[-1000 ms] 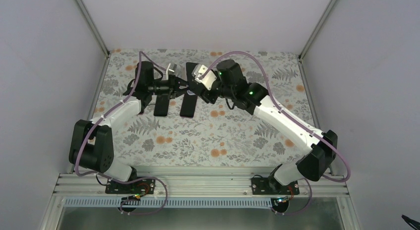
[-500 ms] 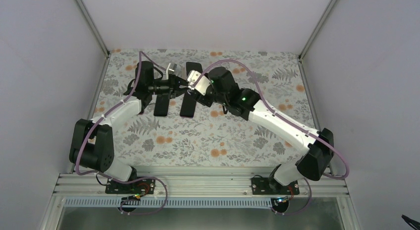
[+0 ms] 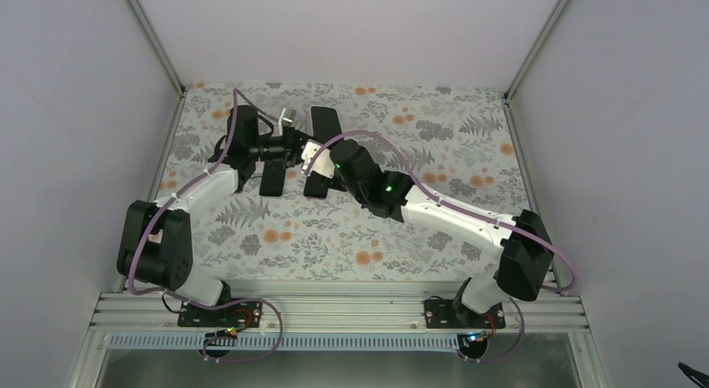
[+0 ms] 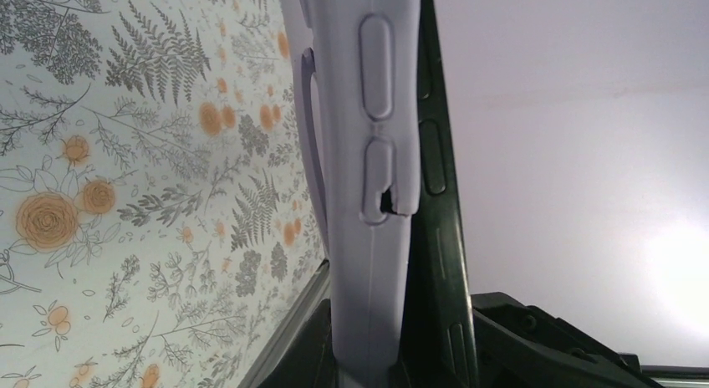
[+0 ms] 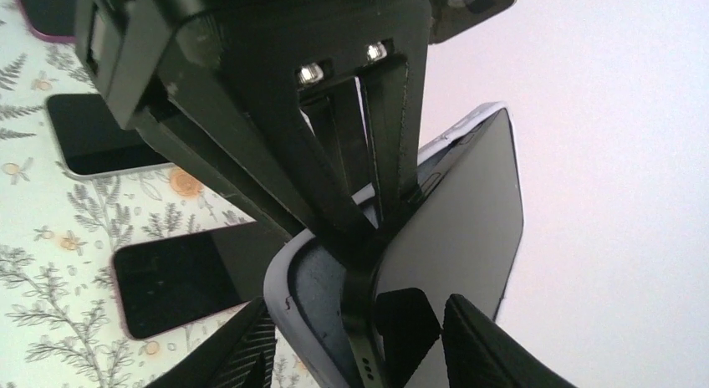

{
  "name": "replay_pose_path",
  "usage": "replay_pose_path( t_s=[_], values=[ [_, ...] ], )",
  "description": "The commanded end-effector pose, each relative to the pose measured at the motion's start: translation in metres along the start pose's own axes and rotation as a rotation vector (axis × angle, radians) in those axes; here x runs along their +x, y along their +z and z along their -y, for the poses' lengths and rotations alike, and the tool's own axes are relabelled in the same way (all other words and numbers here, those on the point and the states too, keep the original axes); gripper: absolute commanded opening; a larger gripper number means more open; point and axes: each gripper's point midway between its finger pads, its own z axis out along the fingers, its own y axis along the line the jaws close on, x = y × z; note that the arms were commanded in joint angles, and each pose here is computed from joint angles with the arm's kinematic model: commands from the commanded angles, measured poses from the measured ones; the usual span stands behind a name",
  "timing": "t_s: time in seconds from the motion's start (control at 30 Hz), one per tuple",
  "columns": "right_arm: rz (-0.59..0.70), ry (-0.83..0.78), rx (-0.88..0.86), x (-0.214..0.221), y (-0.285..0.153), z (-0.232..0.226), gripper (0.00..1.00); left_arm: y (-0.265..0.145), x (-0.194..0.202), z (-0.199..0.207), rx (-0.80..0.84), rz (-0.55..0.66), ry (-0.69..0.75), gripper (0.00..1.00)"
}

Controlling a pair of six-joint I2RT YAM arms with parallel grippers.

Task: Take the phone out of the phone case
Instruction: Remove the phone case from the phone.

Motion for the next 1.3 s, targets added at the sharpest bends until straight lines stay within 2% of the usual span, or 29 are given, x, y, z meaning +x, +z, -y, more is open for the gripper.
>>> replay_pose_path(
  t_s=[0.0,0.1,0.27,0.7,1.27],
  values=[
    [-0.034,-0.009,0.185,0.002,0.006,0.032,0.47,-0.003,0.005,0.021,0.058,-0.026,0.077,0.02],
    [-0.004,0.011,0.171,-0.007,0.003,0.034,0.48,-0.002,0.005,0.017,0.045,-0.023,0.071,0.02],
    [0.056,0.092,-0.009,-0.023,-0.012,0.022,0.59,-0.003,0.003,0.011,0.029,-0.013,0.065,0.02],
    [0.116,0.128,-0.079,-0.032,-0.029,0.022,0.58,-0.003,-0.002,0.010,0.025,-0.005,0.060,0.02],
    [-0.007,0.022,0.046,0.004,0.003,0.018,0.53,-0.004,0.001,0.013,0.034,-0.011,0.059,0.02]
  ],
)
